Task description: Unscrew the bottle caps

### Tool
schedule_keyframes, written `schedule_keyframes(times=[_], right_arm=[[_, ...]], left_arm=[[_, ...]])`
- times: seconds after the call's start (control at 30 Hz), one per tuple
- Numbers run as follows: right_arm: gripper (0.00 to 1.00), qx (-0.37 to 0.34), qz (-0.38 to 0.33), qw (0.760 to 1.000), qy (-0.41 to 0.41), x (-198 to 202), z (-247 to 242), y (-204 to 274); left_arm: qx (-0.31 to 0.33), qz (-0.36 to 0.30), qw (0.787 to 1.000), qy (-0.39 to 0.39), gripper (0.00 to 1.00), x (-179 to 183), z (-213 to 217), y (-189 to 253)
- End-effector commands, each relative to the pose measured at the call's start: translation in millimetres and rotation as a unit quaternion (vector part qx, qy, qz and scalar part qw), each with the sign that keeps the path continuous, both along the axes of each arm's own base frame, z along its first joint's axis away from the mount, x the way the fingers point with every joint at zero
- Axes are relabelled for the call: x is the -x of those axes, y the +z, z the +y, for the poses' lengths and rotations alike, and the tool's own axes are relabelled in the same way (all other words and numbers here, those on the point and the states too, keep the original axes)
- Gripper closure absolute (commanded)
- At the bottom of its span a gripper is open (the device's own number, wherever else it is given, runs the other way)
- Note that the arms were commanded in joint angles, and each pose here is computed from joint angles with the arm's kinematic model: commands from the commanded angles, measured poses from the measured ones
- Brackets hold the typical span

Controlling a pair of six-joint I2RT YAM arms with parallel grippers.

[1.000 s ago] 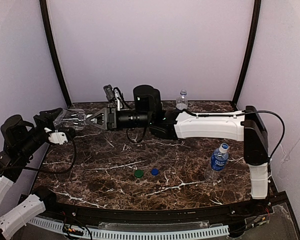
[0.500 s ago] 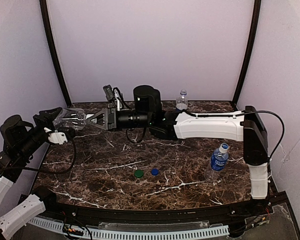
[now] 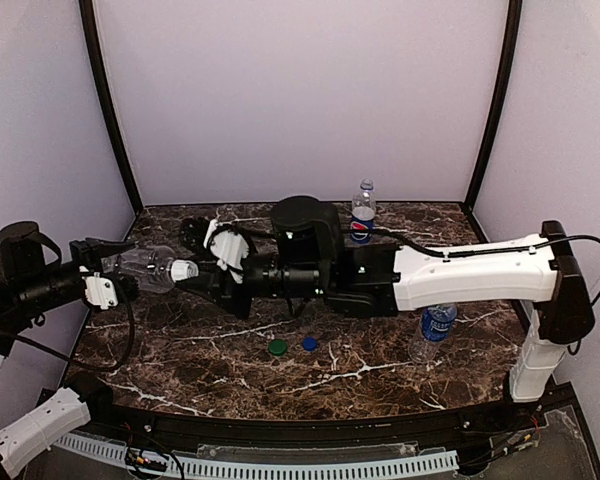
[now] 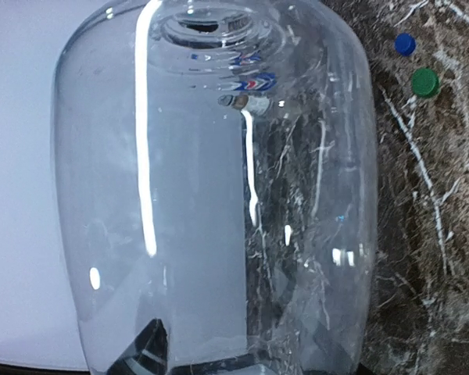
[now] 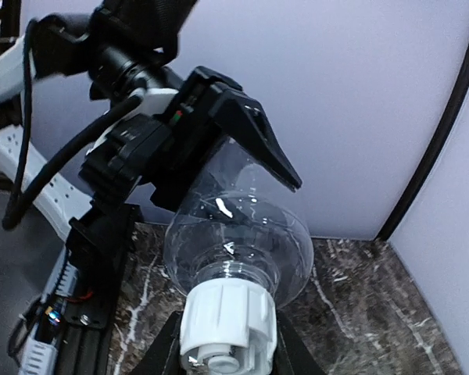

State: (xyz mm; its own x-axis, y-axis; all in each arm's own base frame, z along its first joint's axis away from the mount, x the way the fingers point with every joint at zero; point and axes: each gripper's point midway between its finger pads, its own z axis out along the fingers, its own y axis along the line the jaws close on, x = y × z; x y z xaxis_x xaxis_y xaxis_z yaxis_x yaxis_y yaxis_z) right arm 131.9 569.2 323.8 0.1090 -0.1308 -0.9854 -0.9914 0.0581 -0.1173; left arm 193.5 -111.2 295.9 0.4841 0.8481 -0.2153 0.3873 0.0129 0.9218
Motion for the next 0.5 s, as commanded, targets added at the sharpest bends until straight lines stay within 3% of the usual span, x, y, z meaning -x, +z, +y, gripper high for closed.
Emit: schedule_keyframes(times=[0.0,0.1,0.2,0.3,0.37,0.43,0.47], right_arm=[[1.00,0.048,-0.373,0.926,0.029,56.2,-16.8,-14.5],[1.00,0.113,-0.508,0.854,-0.007,53.1,-21.5,-37.3],[1.00,0.174,-0.631,0.753,-0.060,39.8,-23.8,-52.8],[1.00,0.177,-0.733,0.648,-0.107,32.1,-26.1,-45.2],[1.00,0.166,-0.778,0.591,-0.131,30.6,-27.2,-35.8],[1.00,0.144,-0.817,0.538,-0.153,34.1,-27.6,-22.9],[1.00,0.138,-0.825,0.526,-0.152,36.1,-26.7,-22.5]], left_arm=[[-0.009,0.185,0.981,-0.059,0.58,44.5,-11.0,-58.9],[-0.013,0.209,0.975,-0.067,0.58,52.0,-11.6,-66.7],[-0.012,0.226,0.972,-0.069,0.58,57.4,-11.6,-69.9],[-0.013,0.239,0.968,-0.071,0.58,61.3,-11.6,-71.6],[-0.013,0.250,0.965,-0.072,0.58,63.5,-11.7,-73.9],[-0.012,0.258,0.963,-0.075,0.58,65.9,-12.2,-75.5],[-0.011,0.260,0.962,-0.076,0.58,67.0,-12.7,-75.8]])
